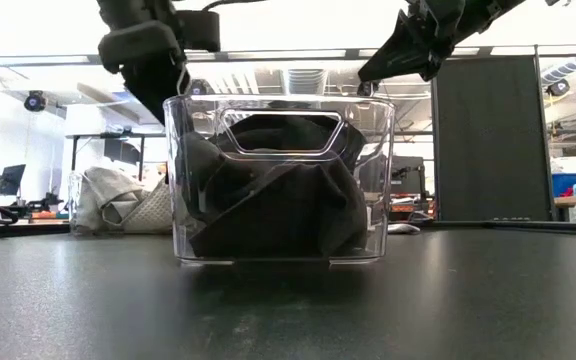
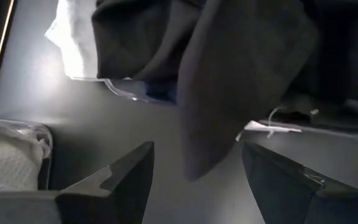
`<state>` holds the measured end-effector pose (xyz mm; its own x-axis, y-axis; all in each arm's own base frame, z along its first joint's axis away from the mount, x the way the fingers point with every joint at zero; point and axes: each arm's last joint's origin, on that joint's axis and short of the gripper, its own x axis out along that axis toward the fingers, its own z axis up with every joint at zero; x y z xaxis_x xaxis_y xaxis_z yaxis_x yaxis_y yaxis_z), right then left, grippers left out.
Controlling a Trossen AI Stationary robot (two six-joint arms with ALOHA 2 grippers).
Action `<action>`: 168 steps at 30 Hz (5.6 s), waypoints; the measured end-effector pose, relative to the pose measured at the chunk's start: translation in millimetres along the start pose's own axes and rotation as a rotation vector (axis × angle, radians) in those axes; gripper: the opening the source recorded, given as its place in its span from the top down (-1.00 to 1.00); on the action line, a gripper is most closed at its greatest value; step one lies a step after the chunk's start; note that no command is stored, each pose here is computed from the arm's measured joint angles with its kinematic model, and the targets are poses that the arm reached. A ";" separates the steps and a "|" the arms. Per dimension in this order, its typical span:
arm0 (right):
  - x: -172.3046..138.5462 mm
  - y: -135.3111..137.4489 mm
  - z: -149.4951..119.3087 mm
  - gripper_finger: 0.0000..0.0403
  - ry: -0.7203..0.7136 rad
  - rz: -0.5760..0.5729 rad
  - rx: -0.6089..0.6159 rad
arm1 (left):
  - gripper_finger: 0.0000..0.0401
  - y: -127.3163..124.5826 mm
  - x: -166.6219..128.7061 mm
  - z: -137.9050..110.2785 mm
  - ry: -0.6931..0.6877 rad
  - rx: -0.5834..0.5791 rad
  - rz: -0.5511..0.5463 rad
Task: Sort towels by color in basket
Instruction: Put the black towel into the bottom transparent bin, then put the gray towel into the top transparent bin
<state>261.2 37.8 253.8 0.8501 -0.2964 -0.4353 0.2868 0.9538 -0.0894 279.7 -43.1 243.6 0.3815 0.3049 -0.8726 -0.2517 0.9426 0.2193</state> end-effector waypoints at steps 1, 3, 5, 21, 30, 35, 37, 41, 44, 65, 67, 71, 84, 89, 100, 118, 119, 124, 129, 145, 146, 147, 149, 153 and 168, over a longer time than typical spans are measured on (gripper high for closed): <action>0.0 0.0 0.0 0.94 0.000 0.000 0.000 | -0.14 0.3 1.3 -1.9 -0.015 -0.006 -0.003; 0.0 0.0 0.0 0.94 0.000 0.000 0.000 | -0.14 -0.2 5.7 -5.2 -0.037 -0.004 -0.010; 0.0 0.0 0.1 0.94 -0.001 0.000 0.000 | -0.14 -1.2 8.9 -6.1 -0.061 0.008 -0.018; 0.0 0.1 0.7 0.94 -0.007 0.001 0.004 | 0.18 -4.8 24.0 -12.8 -0.079 0.017 -0.022; 0.0 0.1 0.7 0.94 -0.007 0.001 0.011 | 0.80 -5.0 24.0 -12.7 -0.079 0.051 -0.028; 0.0 0.1 0.7 0.94 -0.007 0.001 0.011 | 0.95 -4.3 20.2 -8.7 -0.095 0.067 -0.025; 0.0 0.1 0.7 0.94 -0.007 0.001 0.011 | 0.96 -4.3 16.1 -3.6 -0.117 0.088 -0.028; 0.0 0.2 1.4 0.94 -0.014 0.002 0.014 | 0.99 -4.0 5.7 8.5 -0.166 0.126 -0.036; 0.7 0.9 3.4 0.94 -0.034 0.004 0.011 | 1.00 -4.1 -1.4 17.6 -0.215 0.152 -0.043; 2.3 1.3 0.2 0.94 -0.020 0.003 0.010 | 1.00 -10.2 43.3 70.4 -0.417 0.248 -0.047; 2.4 1.2 -0.5 0.94 -0.015 0.002 0.013 | 1.00 -13.3 51.0 72.7 -0.399 0.259 -0.047; 2.5 1.1 -1.5 0.94 -0.009 0.001 0.014 | 1.00 -18.8 63.3 74.6 -0.353 0.279 -0.077; 2.6 1.1 -2.3 0.94 -0.005 0.001 0.012 | 1.00 -24.0 94.9 71.4 -0.256 0.269 -0.082; 2.6 1.0 -2.4 0.94 -0.004 0.000 0.012 | 1.00 -25.6 98.9 68.9 -0.231 0.273 -0.122; 2.6 1.0 -2.9 0.94 -0.002 0.000 0.015 | 1.00 -31.3 123.9 56.8 -0.107 0.283 -0.185; 2.7 0.9 -2.8 0.94 -0.003 0.000 0.017 | 0.99 -33.2 130.7 55.5 -0.095 0.255 -0.192; 2.7 0.9 -2.8 0.94 -0.003 0.000 0.017 | 0.98 -32.3 128.2 55.8 -0.097 0.254 -0.192; 2.7 0.9 -2.8 0.94 -0.002 0.000 0.016 | 0.79 -28.8 110.3 59.2 -0.132 0.246 -0.198; 2.7 0.9 -2.8 0.94 -0.002 0.000 0.017 | 0.48 -24.4 94.6 62.8 -0.169 0.230 -0.193; 2.7 0.6 -2.9 0.94 -0.001 -0.002 0.016 | 0.07 -9.0 55.9 54.7 -0.120 0.240 -0.183; 2.7 0.6 -2.9 0.94 -0.002 -0.002 0.016 | 0.07 -7.8 51.1 55.2 -0.134 0.242 -0.184; 2.7 0.6 -2.9 0.94 -0.001 -0.002 0.015 | 0.07 -6.8 46.8 55.8 -0.149 0.247 -0.186; 2.7 0.6 -2.9 0.94 -0.001 -0.002 0.012 | 0.07 -4.9 37.5 58.0 -0.192 0.258 -0.188; 3.0 -0.1 -2.9 0.94 0.000 -0.005 0.009 | 0.07 -3.2 28.5 64.7 -0.278 0.268 -0.190; 9.1 -40.5 5.6 0.94 -0.018 -0.212 -0.033 | 0.12 -54.3 8.3 35.0 -0.468 0.197 -0.014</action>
<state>259.9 -3.8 258.5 0.7802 -0.4907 -0.3878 0.4455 0.8712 -0.2062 327.6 -87.0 239.8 0.7526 0.2777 -0.5970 -0.0880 0.9410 0.3268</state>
